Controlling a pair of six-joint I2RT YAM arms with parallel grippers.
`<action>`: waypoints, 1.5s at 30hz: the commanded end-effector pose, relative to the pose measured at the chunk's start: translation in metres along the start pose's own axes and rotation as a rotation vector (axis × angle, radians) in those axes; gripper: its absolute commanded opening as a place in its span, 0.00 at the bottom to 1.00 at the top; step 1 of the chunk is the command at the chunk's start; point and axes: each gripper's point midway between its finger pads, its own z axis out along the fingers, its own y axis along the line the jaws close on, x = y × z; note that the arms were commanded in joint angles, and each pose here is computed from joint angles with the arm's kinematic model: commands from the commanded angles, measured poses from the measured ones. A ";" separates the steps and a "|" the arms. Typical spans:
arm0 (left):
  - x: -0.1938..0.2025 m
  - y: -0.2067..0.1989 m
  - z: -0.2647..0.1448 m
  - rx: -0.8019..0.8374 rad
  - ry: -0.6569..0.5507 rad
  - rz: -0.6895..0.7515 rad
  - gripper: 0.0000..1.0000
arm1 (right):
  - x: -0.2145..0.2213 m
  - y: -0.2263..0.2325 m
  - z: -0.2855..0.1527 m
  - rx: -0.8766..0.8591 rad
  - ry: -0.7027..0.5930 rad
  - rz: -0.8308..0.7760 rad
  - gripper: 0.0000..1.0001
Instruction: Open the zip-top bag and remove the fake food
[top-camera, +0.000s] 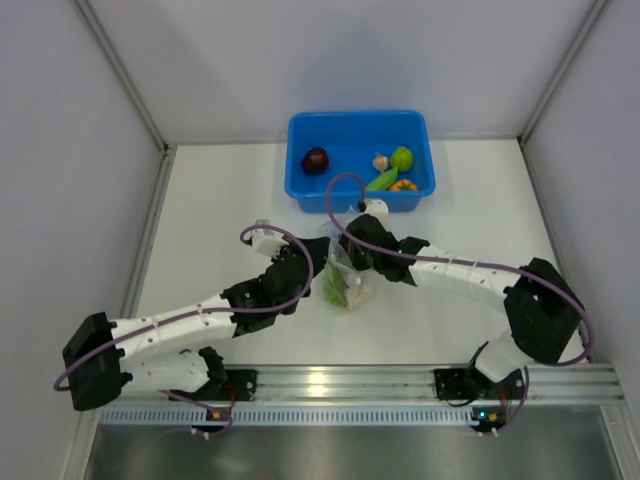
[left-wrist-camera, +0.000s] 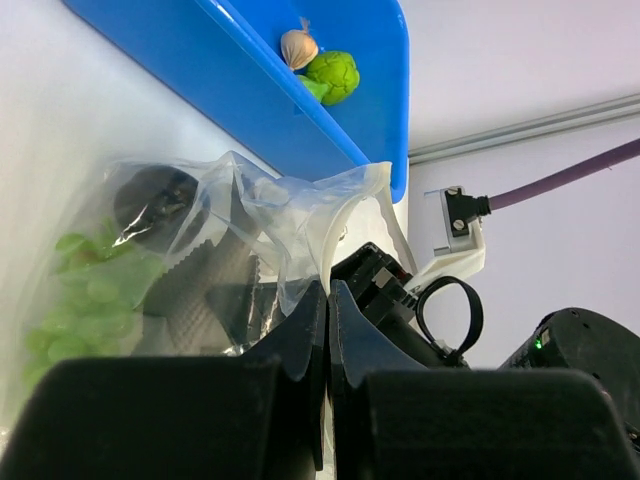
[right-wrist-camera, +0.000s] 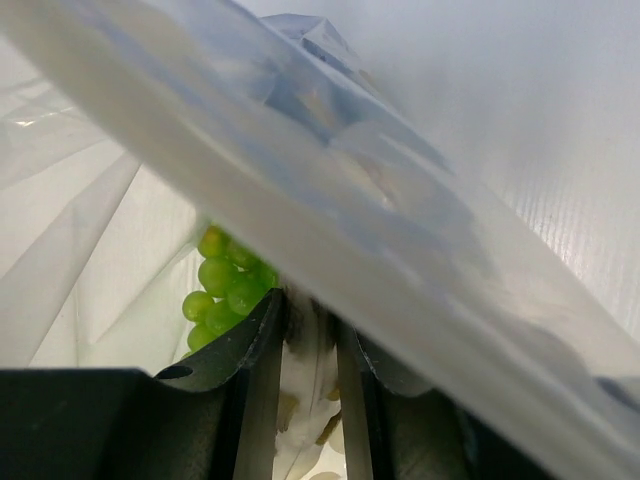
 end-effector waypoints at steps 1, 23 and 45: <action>-0.006 -0.006 0.000 0.023 -0.029 -0.049 0.00 | -0.022 0.014 -0.011 -0.050 -0.090 0.001 0.00; -0.006 0.003 0.003 0.000 -0.053 -0.025 0.00 | -0.045 0.035 -0.062 -0.311 -0.264 -0.093 0.00; -0.003 -0.003 0.007 0.004 -0.044 0.059 0.00 | -0.068 0.047 -0.123 -0.478 -0.471 -0.256 0.00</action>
